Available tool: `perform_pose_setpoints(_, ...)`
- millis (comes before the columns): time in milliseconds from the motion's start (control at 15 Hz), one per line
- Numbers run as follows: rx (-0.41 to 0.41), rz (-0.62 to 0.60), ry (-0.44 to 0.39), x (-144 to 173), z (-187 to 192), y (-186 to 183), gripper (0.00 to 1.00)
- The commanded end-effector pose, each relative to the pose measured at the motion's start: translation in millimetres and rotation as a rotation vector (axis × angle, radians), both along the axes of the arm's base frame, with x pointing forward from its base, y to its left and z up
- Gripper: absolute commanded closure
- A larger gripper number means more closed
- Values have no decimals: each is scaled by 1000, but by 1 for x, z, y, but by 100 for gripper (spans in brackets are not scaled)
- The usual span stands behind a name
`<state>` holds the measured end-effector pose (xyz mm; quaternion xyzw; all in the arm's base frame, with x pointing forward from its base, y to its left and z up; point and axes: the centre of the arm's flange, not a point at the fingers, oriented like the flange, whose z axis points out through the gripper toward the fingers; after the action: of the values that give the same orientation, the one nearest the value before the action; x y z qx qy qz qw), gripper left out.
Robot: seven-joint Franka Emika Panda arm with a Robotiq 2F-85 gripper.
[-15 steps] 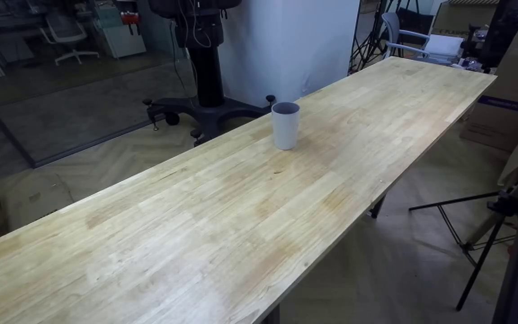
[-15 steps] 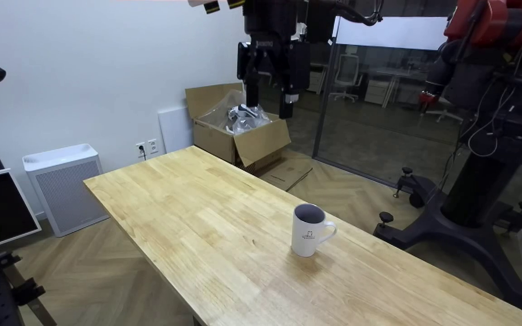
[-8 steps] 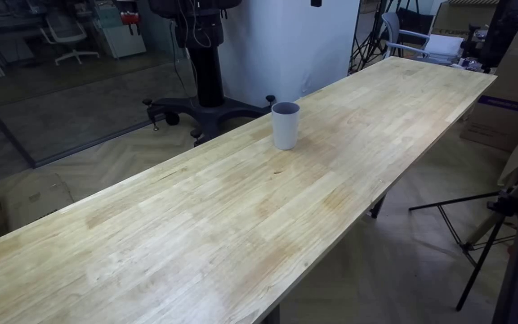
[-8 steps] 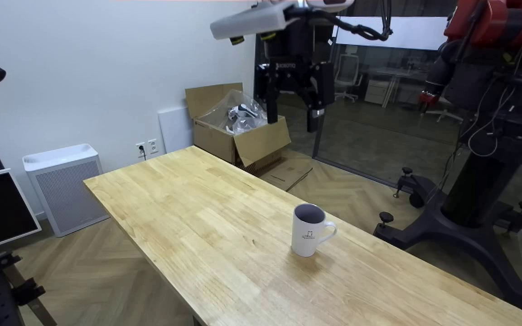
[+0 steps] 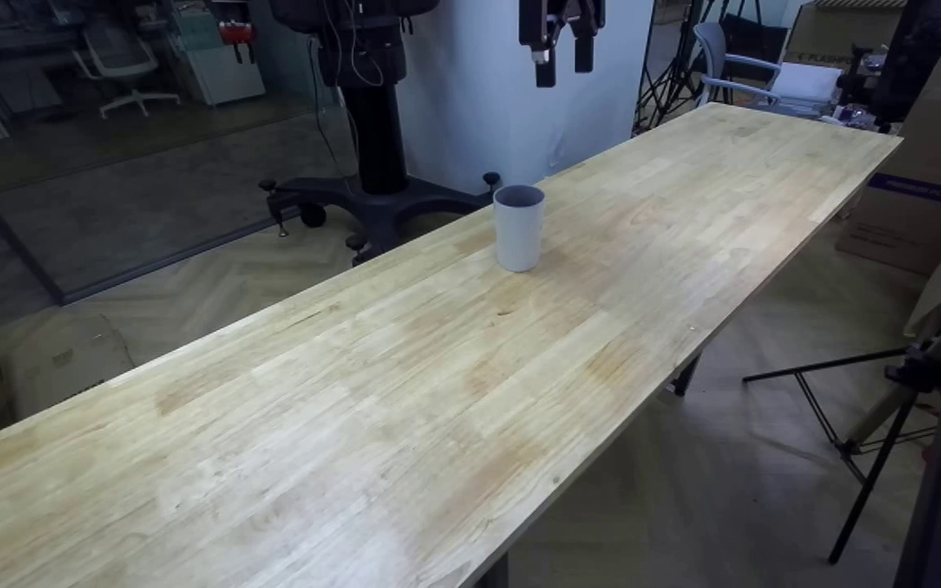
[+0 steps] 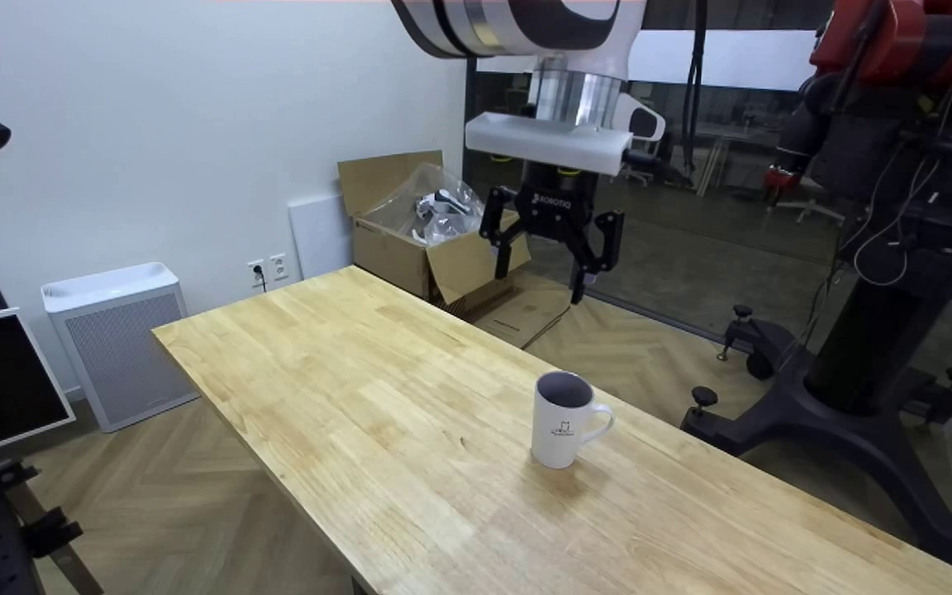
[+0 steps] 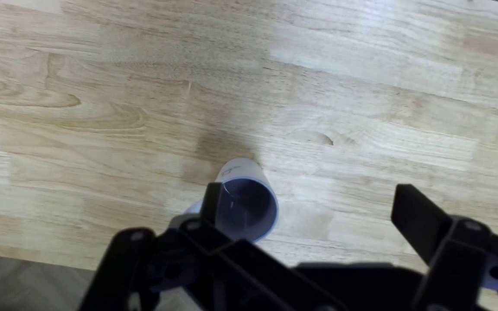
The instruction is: Move the mug to the left
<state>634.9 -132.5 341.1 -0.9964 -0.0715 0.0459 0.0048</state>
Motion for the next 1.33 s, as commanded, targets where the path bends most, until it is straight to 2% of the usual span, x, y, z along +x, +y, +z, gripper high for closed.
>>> perform_pose_setpoints(0,2,6,5,3,-3,-1,0)
perform_pose_setpoints(267,-53,-11,-49,23,-17,-1,0)
perform_pose_setpoints(533,-83,-15,-111,53,-54,-8,0)
perform_pose_setpoints(933,-29,-4,-65,77,-118,-3,0)
perform_pose_setpoints(1267,-21,14,-4,88,-157,3,0)
